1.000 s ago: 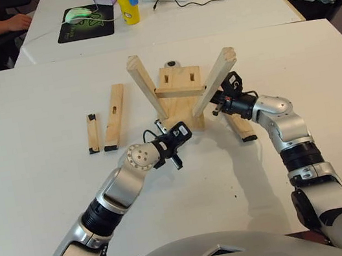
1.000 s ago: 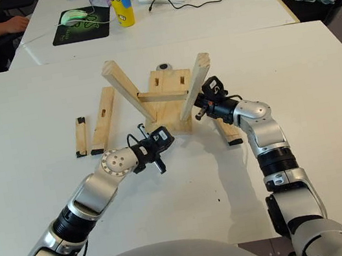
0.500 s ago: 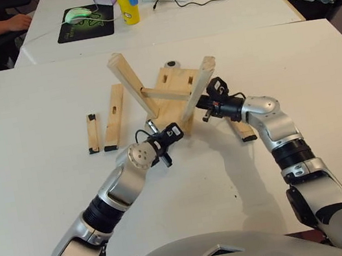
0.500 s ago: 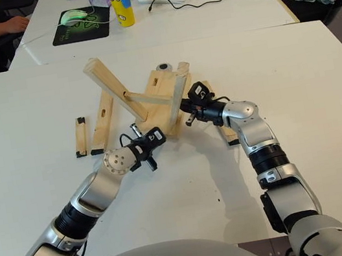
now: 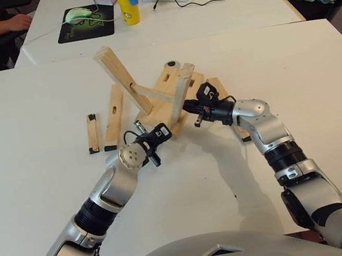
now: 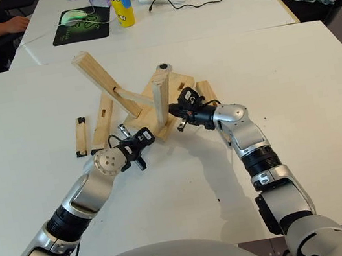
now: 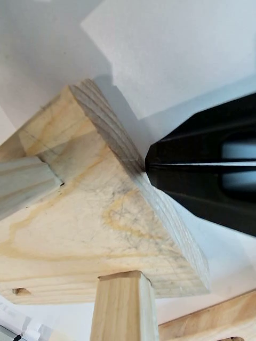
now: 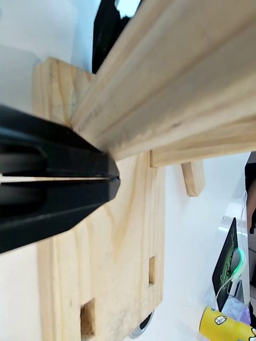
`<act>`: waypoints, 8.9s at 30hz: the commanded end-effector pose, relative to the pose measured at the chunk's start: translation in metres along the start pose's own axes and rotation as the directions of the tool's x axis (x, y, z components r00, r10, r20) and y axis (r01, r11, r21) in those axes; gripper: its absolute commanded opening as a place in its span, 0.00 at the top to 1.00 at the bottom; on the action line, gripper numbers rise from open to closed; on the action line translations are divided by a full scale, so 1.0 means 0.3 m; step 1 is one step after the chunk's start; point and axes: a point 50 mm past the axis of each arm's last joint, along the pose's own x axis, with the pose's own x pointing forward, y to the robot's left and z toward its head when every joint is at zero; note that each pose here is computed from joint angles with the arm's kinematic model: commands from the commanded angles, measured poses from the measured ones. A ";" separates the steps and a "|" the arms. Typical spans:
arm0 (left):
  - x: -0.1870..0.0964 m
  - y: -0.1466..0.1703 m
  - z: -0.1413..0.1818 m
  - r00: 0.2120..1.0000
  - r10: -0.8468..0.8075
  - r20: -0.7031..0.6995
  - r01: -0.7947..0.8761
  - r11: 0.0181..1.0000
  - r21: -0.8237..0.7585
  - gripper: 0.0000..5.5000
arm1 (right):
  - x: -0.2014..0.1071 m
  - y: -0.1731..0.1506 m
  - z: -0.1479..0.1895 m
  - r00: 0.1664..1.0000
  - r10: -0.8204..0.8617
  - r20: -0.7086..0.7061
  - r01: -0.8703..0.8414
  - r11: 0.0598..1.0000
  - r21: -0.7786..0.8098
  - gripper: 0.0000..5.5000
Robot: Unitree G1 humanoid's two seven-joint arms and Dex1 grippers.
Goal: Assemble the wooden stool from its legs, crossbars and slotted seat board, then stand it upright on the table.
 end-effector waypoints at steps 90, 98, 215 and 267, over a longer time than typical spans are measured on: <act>-0.104 0.125 -0.112 0.999 0.023 0.042 -0.011 0.959 -0.283 1.00 | -0.177 -0.039 -0.007 0.912 -0.259 -0.317 0.176 0.947 -0.267 1.00; -0.088 0.123 -0.088 0.998 0.026 0.050 -0.012 0.963 -0.269 1.00 | -0.151 0.042 -0.058 0.894 -0.109 -0.434 -0.014 0.963 -0.270 1.00; -0.245 0.115 0.067 0.618 0.365 0.697 -0.072 0.908 -0.412 0.76 | -0.184 0.112 0.393 0.857 -0.045 0.514 -0.277 0.800 0.532 1.00; -0.216 0.066 0.097 0.626 0.329 0.707 -0.014 0.911 -0.412 0.76 | -0.104 0.097 0.335 0.857 -0.132 0.498 -0.328 0.605 0.725 0.92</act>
